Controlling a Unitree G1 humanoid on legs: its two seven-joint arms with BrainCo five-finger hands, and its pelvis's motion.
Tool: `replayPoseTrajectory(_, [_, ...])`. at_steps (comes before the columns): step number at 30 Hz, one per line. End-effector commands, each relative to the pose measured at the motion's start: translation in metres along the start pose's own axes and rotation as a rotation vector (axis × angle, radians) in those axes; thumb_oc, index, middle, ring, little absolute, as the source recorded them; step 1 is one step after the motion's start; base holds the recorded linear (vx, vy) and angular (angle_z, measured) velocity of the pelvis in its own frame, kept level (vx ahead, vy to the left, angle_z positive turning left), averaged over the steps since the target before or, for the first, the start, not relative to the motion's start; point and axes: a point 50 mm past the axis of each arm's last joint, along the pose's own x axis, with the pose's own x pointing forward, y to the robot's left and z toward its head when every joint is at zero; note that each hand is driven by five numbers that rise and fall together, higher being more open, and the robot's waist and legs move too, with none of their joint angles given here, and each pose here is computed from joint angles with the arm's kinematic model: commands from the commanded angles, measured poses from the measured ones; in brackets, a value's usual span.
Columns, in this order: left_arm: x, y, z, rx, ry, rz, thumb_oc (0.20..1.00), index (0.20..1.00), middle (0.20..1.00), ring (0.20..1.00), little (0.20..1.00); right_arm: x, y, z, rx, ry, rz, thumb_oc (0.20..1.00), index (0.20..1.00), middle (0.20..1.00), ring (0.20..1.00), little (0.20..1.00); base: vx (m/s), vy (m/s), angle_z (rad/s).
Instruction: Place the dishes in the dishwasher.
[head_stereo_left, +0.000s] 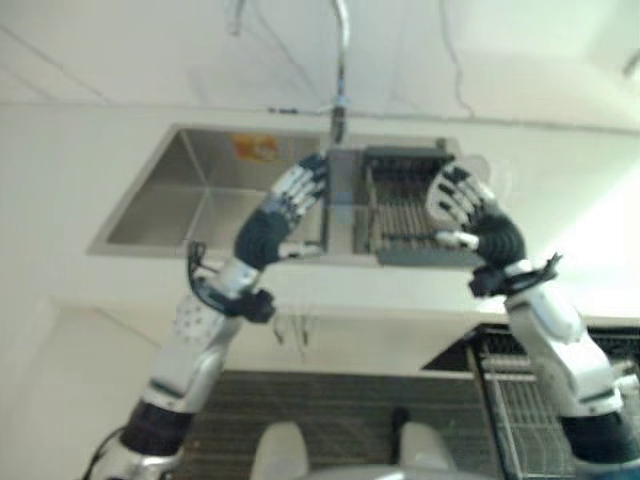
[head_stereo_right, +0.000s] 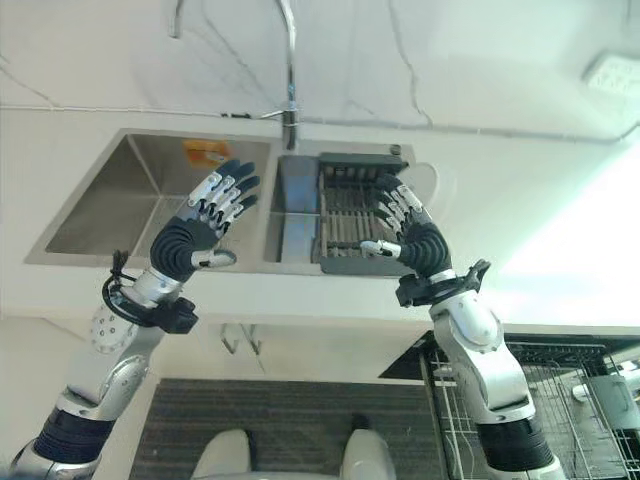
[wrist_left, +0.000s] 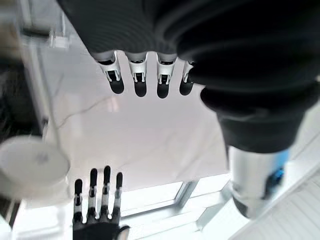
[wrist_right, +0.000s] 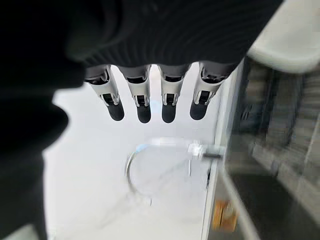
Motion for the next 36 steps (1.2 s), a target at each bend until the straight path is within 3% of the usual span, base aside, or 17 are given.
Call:
replayPoseTrajectory(1, [0.010, -0.001, 0.017, -0.005, -0.101, -0.023, 1.000, 1.000, 1.000, 1.000, 1.000, 0.003, 0.003, 0.025, 0.025, -0.144, 0.033, 1.000, 1.000, 1.000, 1.000, 1.000, 0.02, -0.075, -0.18])
replayPoseTrajectory(9, [0.004, 0.007, 0.012, -0.021, -0.080, 0.028, 1.000, 1.000, 1.000, 1.000, 1.000, 0.007, -0.004, 0.032, 0.062, -0.189, -0.009, 1.000, 1.000, 1.000, 1.000, 1.000, 0.01, -0.030, -0.04])
replayPoseTrajectory(16, [0.006, 0.008, 0.006, -0.012, -0.053, 0.001, 1.000, 1.000, 1.000, 1.000, 1.000, 0.021, -0.030, 0.035, 0.067, -0.266, -0.242, 1.000, 1.000, 1.000, 1.000, 1.000, 0.02, -0.002, 0.09])
replayPoseTrajectory(25, [0.013, 0.009, 0.002, -0.030, -0.044, -0.011, 1.000, 1.000, 1.000, 1.000, 1.000, 0.037, -0.059, 0.034, 0.096, -0.310, -0.416, 1.000, 1.000, 1.000, 1.000, 1.000, 0.01, 0.012, 0.10])
replayPoseTrajectory(36, [0.023, 0.009, -0.001, -0.021, -0.022, -0.040, 1.000, 1.000, 1.000, 1.000, 1.000, 0.055, -0.102, 0.010, 0.085, -0.116, -0.618, 1.000, 1.000, 1.000, 1.000, 1.000, 0.01, -0.006, 0.03])
